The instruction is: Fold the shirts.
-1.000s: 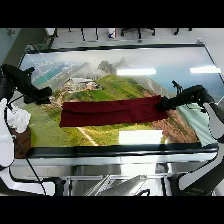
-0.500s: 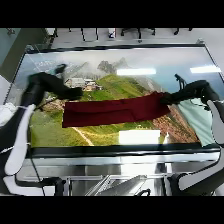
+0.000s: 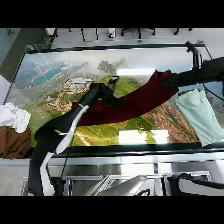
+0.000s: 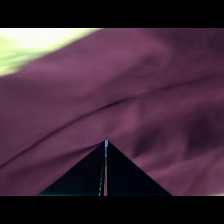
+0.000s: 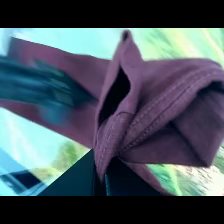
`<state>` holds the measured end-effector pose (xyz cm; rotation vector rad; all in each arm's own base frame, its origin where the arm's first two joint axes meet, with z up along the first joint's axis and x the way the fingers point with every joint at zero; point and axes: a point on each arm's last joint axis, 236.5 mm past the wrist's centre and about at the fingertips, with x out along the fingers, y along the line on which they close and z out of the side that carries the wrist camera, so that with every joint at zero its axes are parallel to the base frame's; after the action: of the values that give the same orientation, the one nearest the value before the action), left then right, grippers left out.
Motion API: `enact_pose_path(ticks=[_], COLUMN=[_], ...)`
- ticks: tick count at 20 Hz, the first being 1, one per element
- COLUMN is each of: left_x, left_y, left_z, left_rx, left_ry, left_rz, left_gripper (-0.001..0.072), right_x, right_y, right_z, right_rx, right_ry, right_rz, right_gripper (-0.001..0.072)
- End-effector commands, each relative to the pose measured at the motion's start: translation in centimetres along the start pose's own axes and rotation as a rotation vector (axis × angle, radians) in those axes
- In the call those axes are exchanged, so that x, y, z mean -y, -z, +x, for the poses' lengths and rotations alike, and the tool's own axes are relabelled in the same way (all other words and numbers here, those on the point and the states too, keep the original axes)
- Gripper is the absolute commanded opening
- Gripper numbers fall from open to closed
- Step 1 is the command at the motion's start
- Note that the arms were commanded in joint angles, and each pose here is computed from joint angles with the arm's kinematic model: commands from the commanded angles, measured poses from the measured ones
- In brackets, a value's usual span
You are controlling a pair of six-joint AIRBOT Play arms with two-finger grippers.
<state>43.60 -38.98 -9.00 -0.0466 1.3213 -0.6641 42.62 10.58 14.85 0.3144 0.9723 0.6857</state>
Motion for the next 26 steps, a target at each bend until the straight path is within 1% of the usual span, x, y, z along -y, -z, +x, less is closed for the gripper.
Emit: enact_pose_path(ticks=[1, 5, 8, 11, 13, 15, 18, 20, 23, 24, 25, 26], left_x=[4.3, 4.7, 4.1, 3.3, 0.8, -3.3, -9.8, -12.5, -14.3, -14.5, -14.5, -14.6], left_y=[0.4, 0.9, 1.3, 0.7, -0.4, -1.3, -1.4, -0.8, 1.1, 1.8, 2.6, 3.2], left_z=[3.2, 3.5, 2.9, -1.3, -7.0, -14.8, -28.2, -37.0, -44.8, -46.2, -46.9, -47.1], left_rx=[-0.043, -0.044, -0.074, -0.109, -0.080, -0.017, 0.157, 0.327, 0.482, 0.510, 0.525, 0.533], left_ry=[0.087, 0.141, 0.140, 0.146, 0.137, 0.105, -0.013, -0.080, -0.155, -0.170, -0.180, -0.187], left_rz=[0.025, -0.044, -0.057, -0.049, -0.054, -0.091, -0.169, -0.221, -0.267, -0.279, -0.289, -0.293], left_gripper=[0.0015, 0.0014, 0.0014, 0.0014, 0.0015, 0.0014, 0.0014, 0.0015, 0.0014, 0.0015, 0.0014, 0.0014], right_x=[-4.7, -5.6, -5.7, -5.5, -5.7, -6.4, -9.2, -12.7, -19.3, -20.8, -21.9, -22.5], right_y=[-0.5, 0.4, 0.5, 0.6, 0.6, 0.5, -0.3, -0.9, 1.0, 2.9, 5.6, 8.7], right_z=[-1.8, -1.1, -1.0, -0.8, -0.7, 0.0, 3.9, 9.5, 22.5, 27.2, 31.6, 34.8], right_rx=[0.015, -0.033, -0.038, -0.042, -0.044, -0.043, -0.031, -0.008, 0.057, 0.076, 0.072, 0.026], right_ry=[-0.027, -0.050, -0.051, -0.052, -0.054, -0.064, -0.098, -0.137, -0.179, -0.173, -0.163, -0.159], right_rz=[-0.055, -0.067, -0.050, -0.026, -0.011, 0.002, 0.008, 0.005, -0.036, -0.044, -0.025, 0.001], right_gripper=[0.0017, 0.0017, 0.0017, 0.0017, 0.0017, 0.0017, 0.0018, 0.0019, 0.0026, 0.0202, 0.0599, 0.0705])
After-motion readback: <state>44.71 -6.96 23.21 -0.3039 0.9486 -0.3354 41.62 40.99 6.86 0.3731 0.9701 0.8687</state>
